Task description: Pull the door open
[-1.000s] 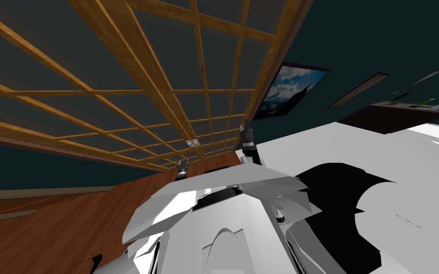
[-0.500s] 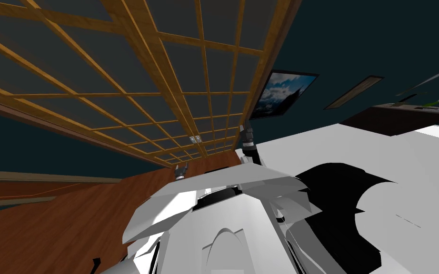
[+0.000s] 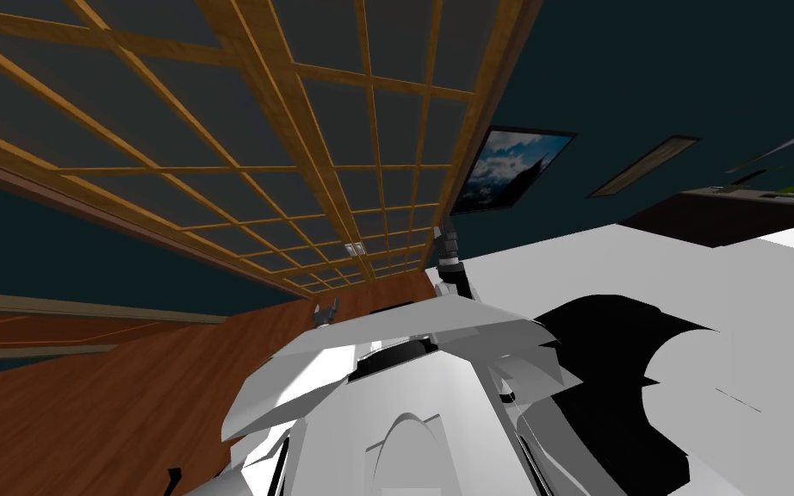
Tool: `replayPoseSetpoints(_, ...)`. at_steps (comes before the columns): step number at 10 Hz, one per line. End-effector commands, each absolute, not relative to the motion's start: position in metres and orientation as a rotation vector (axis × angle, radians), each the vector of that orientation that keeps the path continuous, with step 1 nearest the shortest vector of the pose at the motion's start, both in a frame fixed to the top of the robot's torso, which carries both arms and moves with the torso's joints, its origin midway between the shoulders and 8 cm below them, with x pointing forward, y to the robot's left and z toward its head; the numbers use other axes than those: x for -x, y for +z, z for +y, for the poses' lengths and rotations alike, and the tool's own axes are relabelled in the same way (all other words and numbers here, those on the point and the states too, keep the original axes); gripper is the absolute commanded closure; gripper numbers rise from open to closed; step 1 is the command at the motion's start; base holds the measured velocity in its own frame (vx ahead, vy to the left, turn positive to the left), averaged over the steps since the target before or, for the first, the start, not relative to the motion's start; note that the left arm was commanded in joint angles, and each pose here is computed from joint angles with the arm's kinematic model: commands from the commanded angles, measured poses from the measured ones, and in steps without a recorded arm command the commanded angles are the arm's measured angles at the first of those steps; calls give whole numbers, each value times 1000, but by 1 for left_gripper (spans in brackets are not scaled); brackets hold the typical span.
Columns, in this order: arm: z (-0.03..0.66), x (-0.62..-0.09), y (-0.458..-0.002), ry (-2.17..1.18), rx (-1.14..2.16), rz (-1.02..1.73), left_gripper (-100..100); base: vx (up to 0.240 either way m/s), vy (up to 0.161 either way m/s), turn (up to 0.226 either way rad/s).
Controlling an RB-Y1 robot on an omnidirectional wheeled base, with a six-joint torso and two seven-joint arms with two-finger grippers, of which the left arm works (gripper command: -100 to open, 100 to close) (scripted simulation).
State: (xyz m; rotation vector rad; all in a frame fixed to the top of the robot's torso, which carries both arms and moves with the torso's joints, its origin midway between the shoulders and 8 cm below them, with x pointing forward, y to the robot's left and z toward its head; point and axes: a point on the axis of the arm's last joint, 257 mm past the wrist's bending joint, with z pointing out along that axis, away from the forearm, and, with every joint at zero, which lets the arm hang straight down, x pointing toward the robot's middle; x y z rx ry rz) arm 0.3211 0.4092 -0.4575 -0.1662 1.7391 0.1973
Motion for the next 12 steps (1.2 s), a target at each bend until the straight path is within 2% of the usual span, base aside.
replayPoseSetpoints(1, 418, -307, -467, 223, 181, 1766, -100, -85, 2, 33)
replayPoseSetpoints(8, 451, -258, -498, 322, 250, 1862, -100, -111, 19, 28)
replayPoseSetpoints(10, 456, -253, -503, 339, 264, 1875, -100, -38, 14, -12)
replayPoseSetpoints(12, 453, -270, -502, 345, 279, 1861, -100, 92, 51, -123)
